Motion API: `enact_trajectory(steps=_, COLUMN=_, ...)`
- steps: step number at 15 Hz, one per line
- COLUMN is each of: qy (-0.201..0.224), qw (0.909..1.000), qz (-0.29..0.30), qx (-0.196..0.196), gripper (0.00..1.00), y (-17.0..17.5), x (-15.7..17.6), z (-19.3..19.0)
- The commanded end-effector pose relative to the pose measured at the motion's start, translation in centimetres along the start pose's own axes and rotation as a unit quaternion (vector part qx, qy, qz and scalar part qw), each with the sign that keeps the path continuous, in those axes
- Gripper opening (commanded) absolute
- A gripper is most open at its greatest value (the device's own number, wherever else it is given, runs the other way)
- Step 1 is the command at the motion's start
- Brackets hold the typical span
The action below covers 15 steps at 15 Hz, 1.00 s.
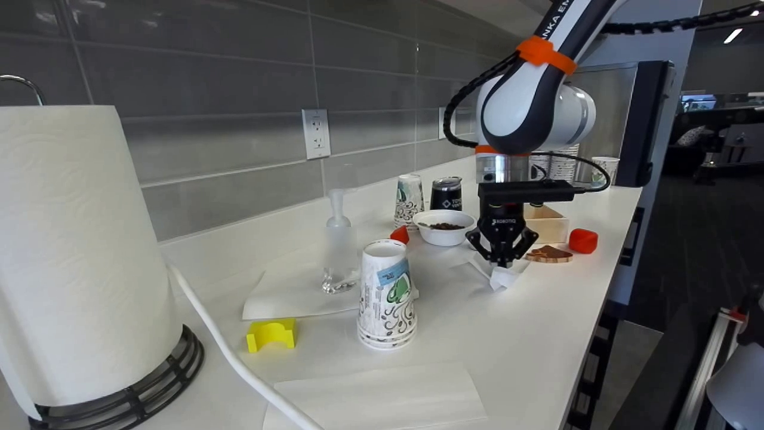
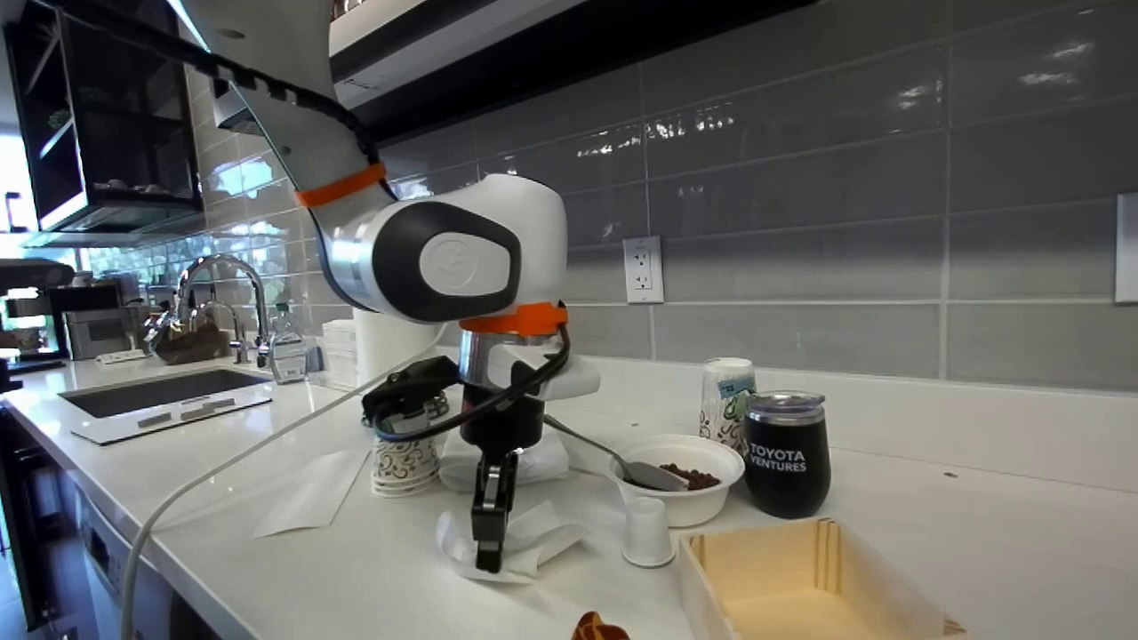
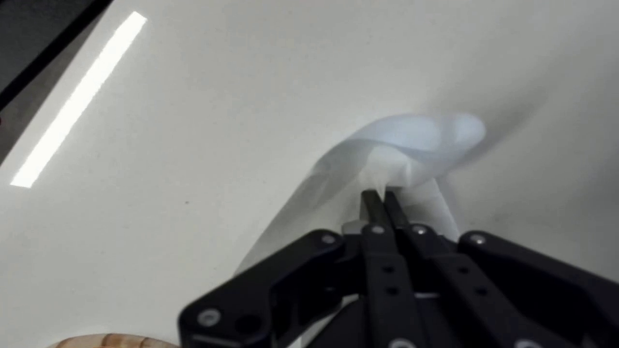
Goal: Use the paper towel to clean the surface
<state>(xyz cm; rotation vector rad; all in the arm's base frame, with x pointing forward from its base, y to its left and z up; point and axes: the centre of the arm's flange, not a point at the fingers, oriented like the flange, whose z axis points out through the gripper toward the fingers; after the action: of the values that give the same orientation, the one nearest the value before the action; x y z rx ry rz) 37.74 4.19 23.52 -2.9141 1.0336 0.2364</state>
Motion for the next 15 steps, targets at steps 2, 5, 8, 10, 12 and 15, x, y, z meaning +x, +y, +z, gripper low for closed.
enact_trajectory(steps=2, qy=0.008, qw=0.9962, qz=-0.071, qx=0.049, gripper=0.0, y=-3.2, x=-3.7, z=1.3)
enact_trajectory(steps=5, qy=-0.024, qw=0.9884, qz=-0.142, qx=0.048, gripper=0.0, y=-6.0, x=-7.5, z=2.3)
enact_trajectory(steps=8, qy=-0.04, qw=0.9791, qz=-0.198, qx=0.025, gripper=0.0, y=-7.5, x=-11.2, z=3.5)
enact_trajectory(steps=10, qy=-0.032, qw=0.9787, qz=-0.203, qx=-0.008, gripper=0.0, y=-7.3, x=-12.1, z=3.7)
enact_trajectory(steps=12, qy=-0.018, qw=0.9815, qz=-0.185, qx=-0.045, gripper=0.0, y=-6.6, x=-11.7, z=3.4)
enact_trajectory(steps=15, qy=-0.002, qw=0.9855, qz=-0.142, qx=-0.093, gripper=0.0, y=-4.6, x=-10.6, z=2.5)
